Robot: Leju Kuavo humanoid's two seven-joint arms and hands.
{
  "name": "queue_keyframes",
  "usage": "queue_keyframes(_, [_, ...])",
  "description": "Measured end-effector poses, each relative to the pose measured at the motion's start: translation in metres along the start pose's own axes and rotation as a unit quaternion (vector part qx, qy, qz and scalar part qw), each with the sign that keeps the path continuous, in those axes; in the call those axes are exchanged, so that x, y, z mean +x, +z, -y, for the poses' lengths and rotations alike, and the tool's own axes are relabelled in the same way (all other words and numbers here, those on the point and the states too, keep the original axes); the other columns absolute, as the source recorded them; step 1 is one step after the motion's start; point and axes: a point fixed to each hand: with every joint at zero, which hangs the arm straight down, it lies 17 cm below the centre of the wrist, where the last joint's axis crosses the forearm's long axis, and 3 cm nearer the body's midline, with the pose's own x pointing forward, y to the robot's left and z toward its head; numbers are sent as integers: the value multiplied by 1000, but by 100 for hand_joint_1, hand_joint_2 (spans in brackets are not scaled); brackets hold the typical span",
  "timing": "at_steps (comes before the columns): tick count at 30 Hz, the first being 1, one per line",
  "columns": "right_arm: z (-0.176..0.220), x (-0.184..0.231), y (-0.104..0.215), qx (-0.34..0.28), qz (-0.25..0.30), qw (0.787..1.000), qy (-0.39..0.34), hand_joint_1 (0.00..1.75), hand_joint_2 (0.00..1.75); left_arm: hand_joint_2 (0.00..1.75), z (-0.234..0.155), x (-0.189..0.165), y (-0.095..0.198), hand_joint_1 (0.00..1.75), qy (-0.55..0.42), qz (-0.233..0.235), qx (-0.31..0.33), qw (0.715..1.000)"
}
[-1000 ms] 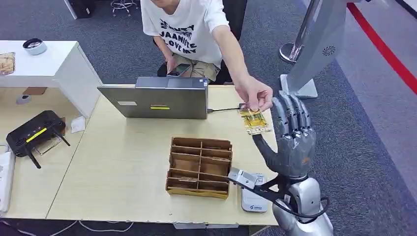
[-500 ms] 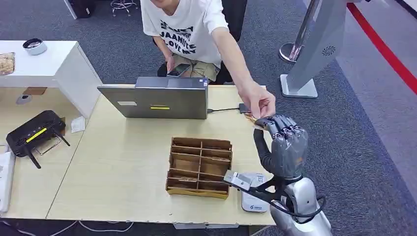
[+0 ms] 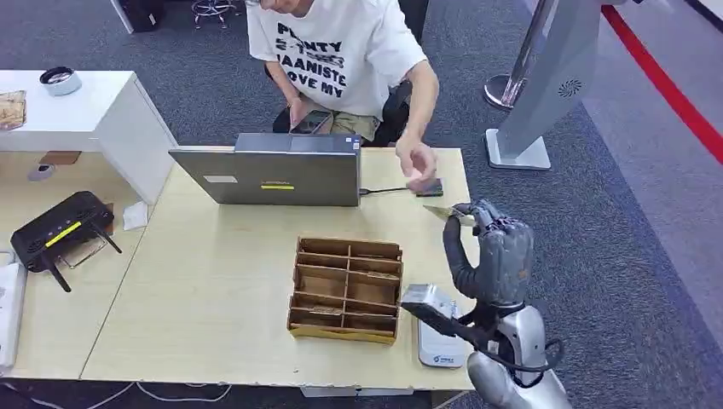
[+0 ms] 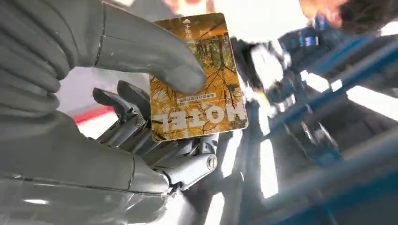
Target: Pass the card to the sensor for recognition and then transmit it.
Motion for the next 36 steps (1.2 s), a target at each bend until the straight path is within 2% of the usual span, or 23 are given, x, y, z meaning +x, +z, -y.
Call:
queue_keyframes(8, [-6, 5, 1, 18, -2, 999, -36, 175, 175, 0, -1, 0, 0, 0, 6, -1, 0, 1000])
queue_keyframes(11, [-18, 7, 4, 53, -17, 992, -109, 175, 175, 0, -1, 0, 0, 0, 12, -1, 1, 1000])
queue_keyframes(13, [-32, 11, 9, 100, -35, 973, -204, 175, 175, 0, -1, 0, 0, 0, 19, 0, 0, 1000])
queue_keyframes(16, [-43, 21, 24, 162, -50, 922, -348, 175, 175, 0, -2, -1, 0, 0, 26, 0, 0, 1000])
queue_keyframes(17, [-43, 23, 28, 175, -52, 906, -382, 175, 175, 0, -2, -1, 0, 0, 28, 0, 0, 1000])
queue_keyframes(20, [-37, 15, 41, 187, -68, 878, -436, 175, 175, 0, -2, 0, 0, 0, 33, 2, 0, 999])
queue_keyframes(23, [-28, -15, 57, 181, -105, 870, -447, 175, 175, 0, -4, -1, -1, 0, 40, 0, 2, 999])
queue_keyframes(29, [-9, -74, 103, 165, -186, 872, -422, 175, 175, 0, -3, -7, -1, 0, 50, -9, 2, 999])
queue_keyframes(36, [2, -100, 129, 165, -222, 877, -392, 175, 175, 0, -4, -8, -1, 0, 57, -10, 2, 998])
